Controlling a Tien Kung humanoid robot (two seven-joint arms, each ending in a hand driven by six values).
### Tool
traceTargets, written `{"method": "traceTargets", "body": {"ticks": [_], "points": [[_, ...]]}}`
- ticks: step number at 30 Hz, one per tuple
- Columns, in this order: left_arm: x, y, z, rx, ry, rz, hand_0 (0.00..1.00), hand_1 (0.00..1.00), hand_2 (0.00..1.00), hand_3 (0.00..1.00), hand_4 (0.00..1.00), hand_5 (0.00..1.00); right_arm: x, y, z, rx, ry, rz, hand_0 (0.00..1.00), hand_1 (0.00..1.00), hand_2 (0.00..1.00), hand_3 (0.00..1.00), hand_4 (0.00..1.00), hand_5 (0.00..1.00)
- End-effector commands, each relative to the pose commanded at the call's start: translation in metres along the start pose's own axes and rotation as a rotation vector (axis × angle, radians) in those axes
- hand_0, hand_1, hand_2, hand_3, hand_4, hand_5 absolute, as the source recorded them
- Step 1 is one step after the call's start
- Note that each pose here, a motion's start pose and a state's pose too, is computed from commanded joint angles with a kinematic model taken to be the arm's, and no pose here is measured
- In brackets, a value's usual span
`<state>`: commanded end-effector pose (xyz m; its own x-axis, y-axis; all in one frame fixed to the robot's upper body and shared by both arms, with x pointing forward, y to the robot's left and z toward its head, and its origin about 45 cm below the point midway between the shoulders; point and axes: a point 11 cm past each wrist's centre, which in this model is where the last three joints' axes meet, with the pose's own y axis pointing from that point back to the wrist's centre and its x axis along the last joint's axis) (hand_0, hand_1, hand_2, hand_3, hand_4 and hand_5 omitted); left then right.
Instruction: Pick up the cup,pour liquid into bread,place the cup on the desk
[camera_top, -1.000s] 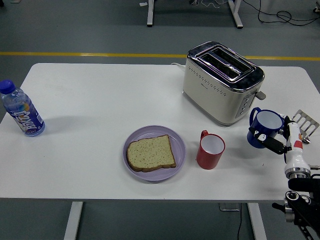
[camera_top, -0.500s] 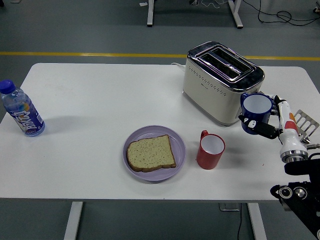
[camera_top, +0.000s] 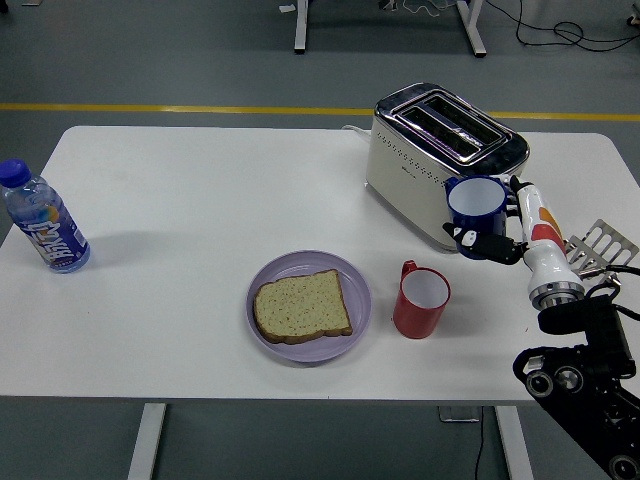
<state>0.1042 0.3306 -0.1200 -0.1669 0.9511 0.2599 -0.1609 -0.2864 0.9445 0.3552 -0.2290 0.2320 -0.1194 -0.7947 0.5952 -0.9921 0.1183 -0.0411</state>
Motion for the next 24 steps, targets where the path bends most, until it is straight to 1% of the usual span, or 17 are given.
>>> {"method": "traceTargets", "body": {"ticks": [12,19,24], "points": [[0.002,0.0,0.001,-0.003,0.003,0.005,0.683,0.684,0.699,0.543,0.255,0.998,-0.025,-0.003,-0.025,0.027,0.036,-0.071,0.317,0.276,0.423,0.452,0.705,0.051],[0.002,0.0,0.001,-0.002,0.002,0.006,0.684,0.684,0.699,0.542,0.257,0.998,-0.038,-0.003,-0.049,0.082,0.028,-0.101,0.316,0.276,0.422,0.452,0.702,0.049],[0.002,0.0,0.0,0.0,0.002,0.006,0.683,0.684,0.699,0.544,0.257,0.998,-0.047,-0.002,-0.058,0.109,0.038,-0.123,0.313,0.275,0.422,0.452,0.7,0.048]]}}
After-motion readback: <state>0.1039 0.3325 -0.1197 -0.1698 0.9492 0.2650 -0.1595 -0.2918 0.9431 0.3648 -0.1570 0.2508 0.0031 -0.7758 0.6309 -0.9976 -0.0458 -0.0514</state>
